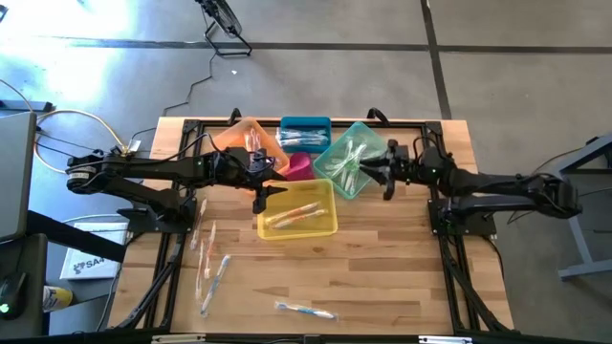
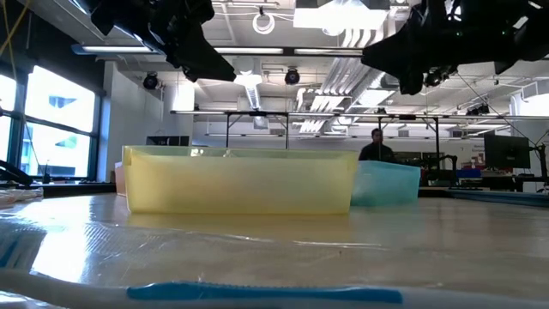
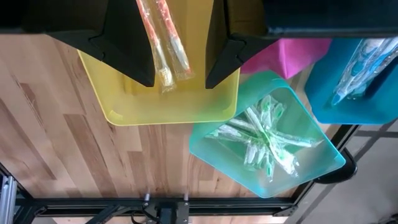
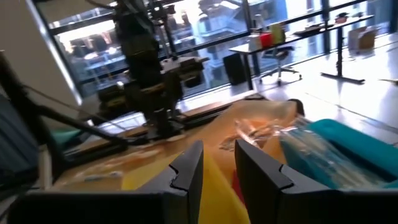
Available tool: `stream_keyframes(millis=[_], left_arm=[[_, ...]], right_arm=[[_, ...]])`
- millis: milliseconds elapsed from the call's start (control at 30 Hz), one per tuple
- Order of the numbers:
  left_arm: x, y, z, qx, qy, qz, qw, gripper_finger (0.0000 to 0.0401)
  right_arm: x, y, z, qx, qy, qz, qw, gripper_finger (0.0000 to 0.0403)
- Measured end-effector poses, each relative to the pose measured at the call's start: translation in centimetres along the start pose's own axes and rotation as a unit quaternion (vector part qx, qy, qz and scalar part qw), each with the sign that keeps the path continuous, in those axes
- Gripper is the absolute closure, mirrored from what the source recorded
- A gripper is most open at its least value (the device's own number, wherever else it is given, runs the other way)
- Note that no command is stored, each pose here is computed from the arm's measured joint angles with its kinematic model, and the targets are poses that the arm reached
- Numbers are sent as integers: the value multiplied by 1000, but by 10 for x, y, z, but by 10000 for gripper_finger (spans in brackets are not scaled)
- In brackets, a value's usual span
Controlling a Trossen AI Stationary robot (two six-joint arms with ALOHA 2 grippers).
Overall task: Pick & Place Toothbrushes
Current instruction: Put the blue toothbrush into the blue bin
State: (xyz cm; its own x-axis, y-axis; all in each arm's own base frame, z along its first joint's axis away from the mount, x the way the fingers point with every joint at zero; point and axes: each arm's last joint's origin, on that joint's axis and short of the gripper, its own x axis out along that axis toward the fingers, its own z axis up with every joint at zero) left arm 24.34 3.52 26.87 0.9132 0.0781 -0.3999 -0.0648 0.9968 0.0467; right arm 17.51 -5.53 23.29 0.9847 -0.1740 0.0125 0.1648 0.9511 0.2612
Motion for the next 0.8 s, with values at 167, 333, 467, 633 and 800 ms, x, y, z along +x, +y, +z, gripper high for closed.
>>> stream_keyframes(millis=[167, 333, 467, 633, 800], left_arm=[[0, 0, 1, 1, -7, 2, 1000, 263], [0, 0, 2, 1, -8, 2, 1000, 263], [0, 0, 3, 0, -15, 2, 1000, 263], [0, 0, 4, 0, -19, 2, 1000, 263], [0, 0, 4, -25, -19, 2, 1000, 263]], right_arm=[[4, 16, -9, 1, 20, 22, 1000, 320], [9, 33, -21, 0, 43, 27, 999, 360], [12, 41, -30, -6, 60, 21, 998, 394], [15, 45, -37, -10, 74, 6, 997, 395], [18, 46, -42, -12, 86, 7, 996, 399]])
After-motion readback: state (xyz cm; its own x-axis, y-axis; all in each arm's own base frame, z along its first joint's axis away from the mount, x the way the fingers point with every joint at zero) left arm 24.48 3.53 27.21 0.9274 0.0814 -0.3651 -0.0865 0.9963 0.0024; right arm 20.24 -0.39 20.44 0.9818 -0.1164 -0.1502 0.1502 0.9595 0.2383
